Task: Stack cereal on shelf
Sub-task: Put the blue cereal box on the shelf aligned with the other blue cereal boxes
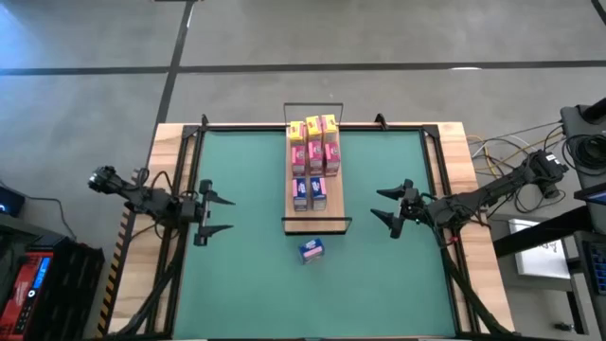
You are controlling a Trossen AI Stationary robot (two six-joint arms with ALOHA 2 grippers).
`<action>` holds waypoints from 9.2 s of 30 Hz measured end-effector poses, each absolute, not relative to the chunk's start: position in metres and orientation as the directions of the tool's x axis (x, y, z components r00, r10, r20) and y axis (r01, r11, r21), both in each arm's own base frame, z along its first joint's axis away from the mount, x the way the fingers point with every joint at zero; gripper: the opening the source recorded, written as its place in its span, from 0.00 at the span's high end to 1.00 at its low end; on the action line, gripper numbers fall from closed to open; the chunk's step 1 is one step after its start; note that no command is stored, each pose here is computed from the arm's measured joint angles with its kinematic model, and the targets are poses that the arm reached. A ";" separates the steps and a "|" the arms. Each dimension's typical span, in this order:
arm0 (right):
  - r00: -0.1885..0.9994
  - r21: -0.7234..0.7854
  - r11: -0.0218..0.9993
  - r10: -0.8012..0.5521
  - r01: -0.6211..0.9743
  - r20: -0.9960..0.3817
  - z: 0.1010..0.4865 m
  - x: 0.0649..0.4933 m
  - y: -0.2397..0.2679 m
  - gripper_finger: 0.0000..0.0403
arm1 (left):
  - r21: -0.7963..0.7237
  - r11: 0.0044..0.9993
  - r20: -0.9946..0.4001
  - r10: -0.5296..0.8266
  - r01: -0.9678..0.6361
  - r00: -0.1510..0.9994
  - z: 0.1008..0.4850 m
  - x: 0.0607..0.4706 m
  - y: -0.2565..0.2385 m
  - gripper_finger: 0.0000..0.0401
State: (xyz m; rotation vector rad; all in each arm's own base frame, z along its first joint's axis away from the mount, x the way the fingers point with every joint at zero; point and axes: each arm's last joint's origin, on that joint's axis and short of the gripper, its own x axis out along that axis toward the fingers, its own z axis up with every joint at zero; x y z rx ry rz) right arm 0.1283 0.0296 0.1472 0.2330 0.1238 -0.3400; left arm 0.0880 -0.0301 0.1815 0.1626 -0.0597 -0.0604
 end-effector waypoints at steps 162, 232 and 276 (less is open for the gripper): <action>0.691 -0.207 0.959 -0.017 -0.194 -0.723 0.234 0.370 0.132 0.10 | 0.141 0.988 -0.048 -0.052 0.058 0.997 0.170 0.096 -0.033 0.31; 0.520 0.452 0.357 -0.119 0.817 -0.846 0.272 0.313 0.132 0.11 | 0.141 0.988 -0.048 -0.052 0.058 0.997 0.169 0.096 -0.033 0.31; 0.375 0.350 0.262 -0.053 0.899 -0.925 0.278 0.388 0.125 0.01 | 0.143 0.988 -0.052 -0.052 0.059 0.997 0.169 0.096 -0.034 0.31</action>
